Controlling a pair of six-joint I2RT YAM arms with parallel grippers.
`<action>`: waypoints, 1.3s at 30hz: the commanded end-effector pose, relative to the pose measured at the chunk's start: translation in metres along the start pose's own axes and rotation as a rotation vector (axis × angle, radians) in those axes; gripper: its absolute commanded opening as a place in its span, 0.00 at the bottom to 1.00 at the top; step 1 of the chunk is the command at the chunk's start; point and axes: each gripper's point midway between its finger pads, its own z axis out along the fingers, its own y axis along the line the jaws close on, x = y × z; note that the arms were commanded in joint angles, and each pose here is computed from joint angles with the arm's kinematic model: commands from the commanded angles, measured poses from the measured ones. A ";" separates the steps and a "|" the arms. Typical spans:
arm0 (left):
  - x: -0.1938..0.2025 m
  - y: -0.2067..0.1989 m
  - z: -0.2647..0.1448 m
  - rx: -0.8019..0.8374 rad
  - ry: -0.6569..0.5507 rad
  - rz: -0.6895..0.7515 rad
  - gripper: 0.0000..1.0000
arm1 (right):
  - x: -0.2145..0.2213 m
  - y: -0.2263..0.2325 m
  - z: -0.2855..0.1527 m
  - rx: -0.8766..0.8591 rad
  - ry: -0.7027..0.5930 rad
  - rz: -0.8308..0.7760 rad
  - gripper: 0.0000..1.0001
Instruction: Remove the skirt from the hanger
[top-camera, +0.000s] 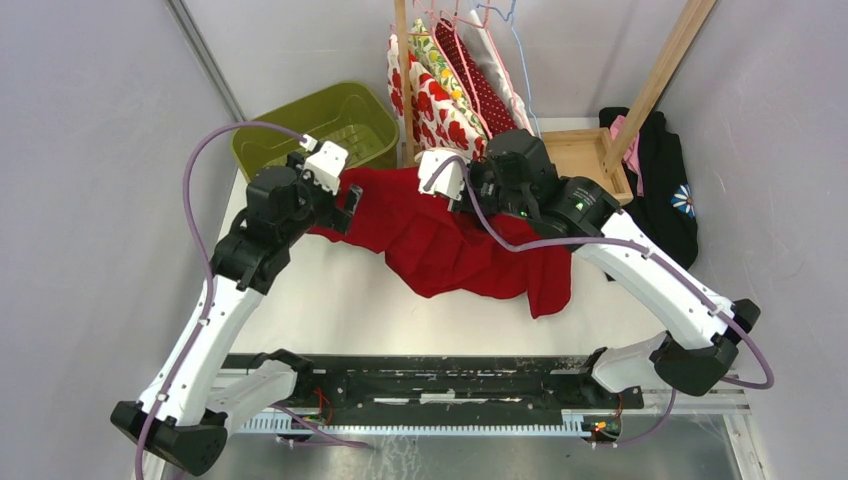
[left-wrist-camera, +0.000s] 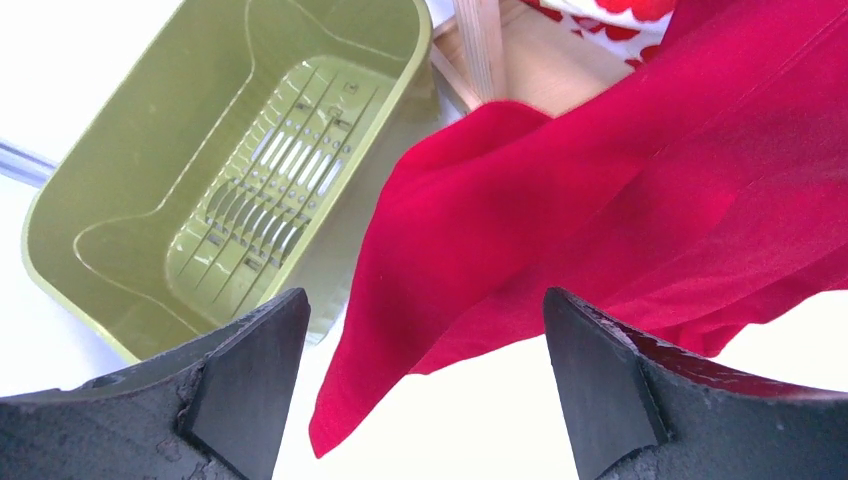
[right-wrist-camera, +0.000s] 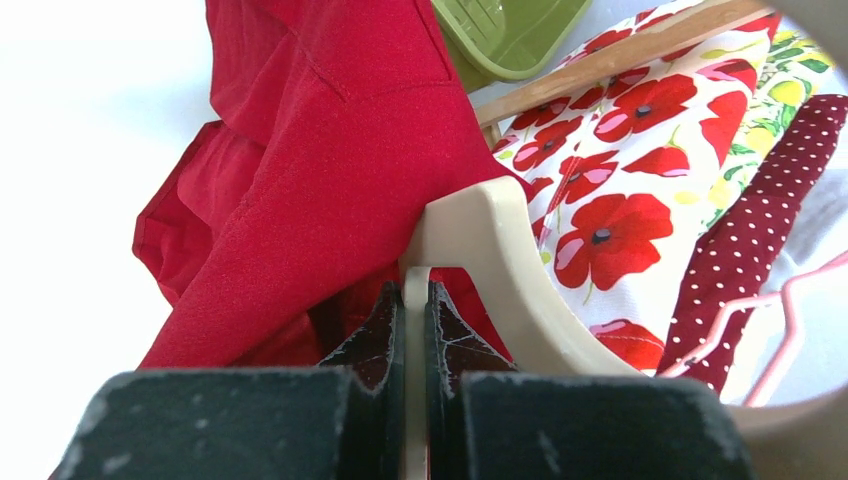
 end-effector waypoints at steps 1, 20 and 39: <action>-0.001 -0.003 0.010 0.039 -0.026 0.046 0.91 | -0.039 -0.040 -0.038 0.153 -0.141 -0.021 0.01; -0.032 0.047 0.000 -0.129 0.048 0.101 0.03 | -0.009 -0.035 -0.016 0.145 -0.068 -0.015 0.01; -0.055 0.136 -0.021 -0.490 0.100 0.160 0.03 | 0.084 -0.010 0.005 0.122 0.118 0.031 0.01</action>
